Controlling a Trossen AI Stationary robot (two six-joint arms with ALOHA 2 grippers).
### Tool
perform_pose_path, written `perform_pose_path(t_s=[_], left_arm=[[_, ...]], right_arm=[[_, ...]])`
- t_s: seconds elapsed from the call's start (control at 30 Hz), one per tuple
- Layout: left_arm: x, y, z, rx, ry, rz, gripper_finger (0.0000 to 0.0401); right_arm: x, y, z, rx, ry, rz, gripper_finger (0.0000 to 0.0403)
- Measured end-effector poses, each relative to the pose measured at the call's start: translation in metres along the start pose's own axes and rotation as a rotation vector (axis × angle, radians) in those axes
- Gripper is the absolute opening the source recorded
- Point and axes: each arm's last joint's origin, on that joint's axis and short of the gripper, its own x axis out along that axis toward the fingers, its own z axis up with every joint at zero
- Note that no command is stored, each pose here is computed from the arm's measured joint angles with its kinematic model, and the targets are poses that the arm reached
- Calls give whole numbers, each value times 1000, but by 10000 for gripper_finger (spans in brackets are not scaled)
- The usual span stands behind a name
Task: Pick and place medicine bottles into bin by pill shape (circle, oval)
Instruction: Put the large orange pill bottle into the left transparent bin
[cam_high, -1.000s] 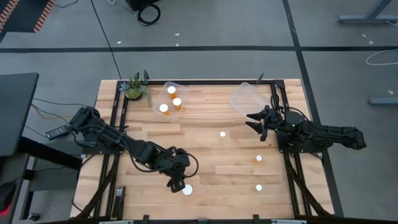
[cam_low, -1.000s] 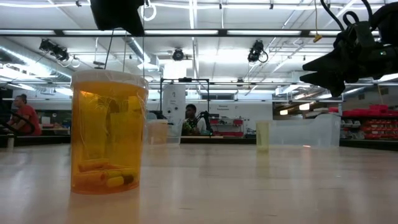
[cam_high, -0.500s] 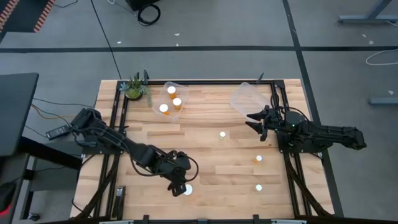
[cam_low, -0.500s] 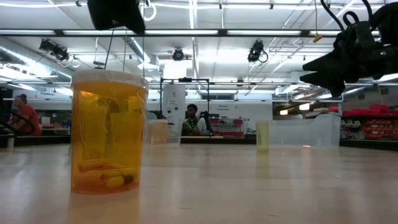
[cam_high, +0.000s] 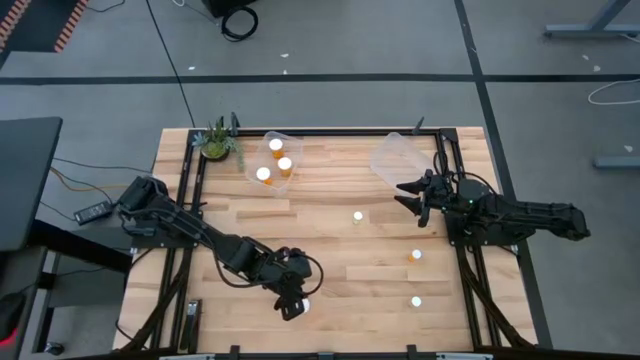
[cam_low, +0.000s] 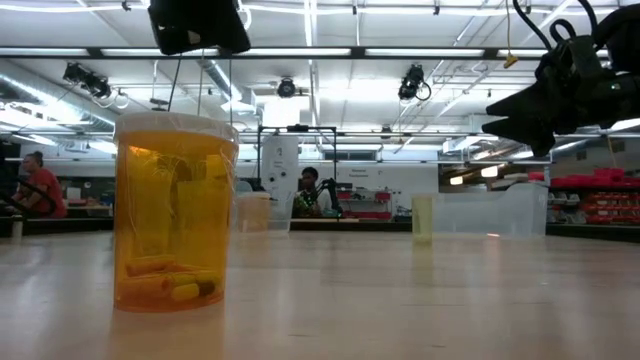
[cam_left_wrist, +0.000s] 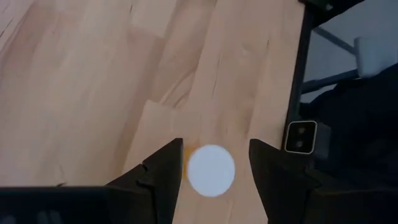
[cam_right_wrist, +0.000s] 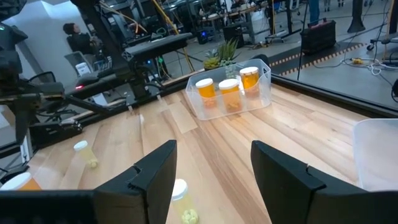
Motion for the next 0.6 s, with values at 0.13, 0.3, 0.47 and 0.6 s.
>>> perform_pose_path(t_s=[0.13,0.3,0.47,0.6], left_arm=[[8,-16,13,59,-1,-5,192],[17,-40,27,155,72,48,192],[28,-54,27,215,184,154,192],[41,-56,17,240,259,226,199]], right_arm=[[0,0,0,0,2,-1,214],[0,0,0,0,1,0,214],[0,0,0,0,5,-1,214],[0,0,0,0,3,-1,214]])
